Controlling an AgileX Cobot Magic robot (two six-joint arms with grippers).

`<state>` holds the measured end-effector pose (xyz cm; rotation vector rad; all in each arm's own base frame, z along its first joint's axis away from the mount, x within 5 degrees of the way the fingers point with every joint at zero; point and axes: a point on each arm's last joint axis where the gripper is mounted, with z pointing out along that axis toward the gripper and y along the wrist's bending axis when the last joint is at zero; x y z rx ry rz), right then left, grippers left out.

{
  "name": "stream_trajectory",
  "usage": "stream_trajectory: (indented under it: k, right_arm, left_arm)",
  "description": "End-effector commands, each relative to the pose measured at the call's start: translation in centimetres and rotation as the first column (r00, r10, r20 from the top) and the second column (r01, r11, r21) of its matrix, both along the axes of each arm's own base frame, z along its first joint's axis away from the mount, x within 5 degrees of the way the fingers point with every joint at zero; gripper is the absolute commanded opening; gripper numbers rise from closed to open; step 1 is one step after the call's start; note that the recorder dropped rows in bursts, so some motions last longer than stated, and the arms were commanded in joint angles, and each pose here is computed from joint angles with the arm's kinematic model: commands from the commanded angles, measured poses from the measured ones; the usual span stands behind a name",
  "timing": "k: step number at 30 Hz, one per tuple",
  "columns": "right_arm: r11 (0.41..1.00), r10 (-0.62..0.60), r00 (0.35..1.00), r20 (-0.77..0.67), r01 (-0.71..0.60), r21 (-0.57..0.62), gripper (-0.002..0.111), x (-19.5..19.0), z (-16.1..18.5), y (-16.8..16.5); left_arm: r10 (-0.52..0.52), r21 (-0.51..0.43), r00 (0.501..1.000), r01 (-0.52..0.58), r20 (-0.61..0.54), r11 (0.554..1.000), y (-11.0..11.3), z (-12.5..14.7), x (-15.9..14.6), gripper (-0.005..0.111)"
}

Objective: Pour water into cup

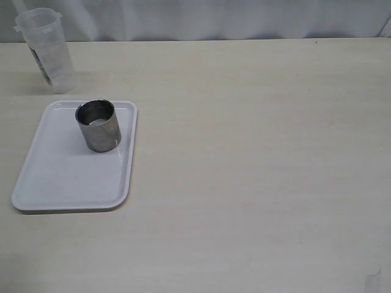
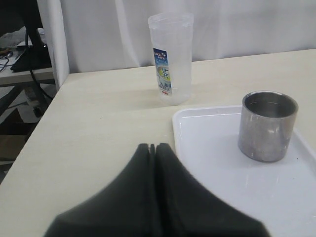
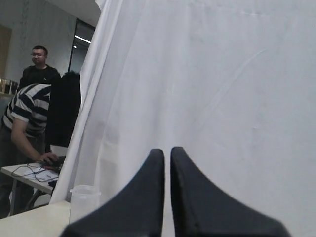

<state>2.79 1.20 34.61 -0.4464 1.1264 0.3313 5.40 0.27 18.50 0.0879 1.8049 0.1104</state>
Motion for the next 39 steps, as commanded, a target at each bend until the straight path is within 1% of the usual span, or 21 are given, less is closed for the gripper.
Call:
stream_trajectory:
  k: [1,3,8,20,22,24,26,28,31,32,34,37,39]
  right_arm:
    - [0.999,0.004,0.999,0.037,-0.006,0.049,0.004,-1.18,-0.84,-0.91]
    - [0.998,0.016,0.998,0.054,-0.019,0.054,0.004,-1.47,-1.05,-0.97]
    - [0.998,0.019,0.999,0.029,-0.021,0.064,0.004,-1.25,-1.46,-0.88]
    - [0.998,0.015,0.999,0.029,-0.017,0.057,0.004,-1.19,-1.58,-0.84]
    - [0.998,0.029,0.999,0.040,-0.031,0.056,0.004,-1.29,-1.50,-0.75]
    - [0.995,0.071,0.996,0.059,-0.074,0.059,0.004,-1.51,-1.44,-0.46]
    - [0.987,0.122,0.991,0.061,-0.128,0.095,0.004,-1.77,-1.27,-0.25]
    - [0.983,0.138,0.989,0.058,-0.144,0.111,0.004,-1.83,-1.23,-0.21]
    - [0.968,0.176,0.984,0.018,-0.176,0.179,0.004,-1.83,-1.23,-0.21]
    - [0.967,0.179,0.984,0.015,-0.178,0.184,0.004,-1.83,-1.23,-0.21]
    - [0.976,0.145,0.989,0.010,-0.145,0.164,0.004,-1.65,-1.35,-0.34]
    - [0.982,0.097,0.995,-0.028,-0.091,0.168,0.004,-1.28,-1.61,-0.65]
    - [0.983,0.087,0.996,-0.032,-0.081,0.167,0.004,-1.22,-1.68,-0.67]
  left_arm:
    - [-0.008,-0.005,1.000,0.008,0.002,1.000,-0.05,-0.08,0.00,0.000]
    - [-0.008,-0.005,1.000,0.008,0.002,1.000,-0.05,-0.08,0.00,0.000]
    - [-0.008,-0.005,1.000,0.008,0.002,1.000,-0.05,-0.08,0.00,0.000]
    - [-0.007,-0.001,1.000,0.007,0.004,1.000,-0.04,-0.06,0.00,0.000]
    - [-0.007,-0.001,1.000,0.007,0.004,1.000,-0.04,-0.06,0.00,0.000]
    - [-0.007,-0.001,1.000,0.007,0.004,1.000,-0.04,-0.06,0.00,0.000]
    - [-0.007,-0.001,1.000,0.007,0.004,1.000,-0.04,-0.06,0.00,0.000]
    - [-0.007,-0.001,1.000,0.007,0.004,1.000,-0.04,-0.06,0.00,0.000]
    - [-0.007,-0.001,1.000,0.007,0.004,1.000,-0.04,-0.06,0.00,0.000]
    - [-0.007,-0.004,1.000,0.007,-0.001,1.000,-0.05,-0.10,-0.01,0.000]
    - [-0.007,-0.004,1.000,0.007,-0.001,1.000,-0.05,-0.10,-0.01,0.000]
    - [-0.007,-0.004,1.000,0.007,-0.001,1.000,-0.05,-0.10,-0.01,0.000]
    - [-0.007,-0.004,1.000,0.007,-0.001,1.000,-0.05,-0.10,-0.01,0.000]
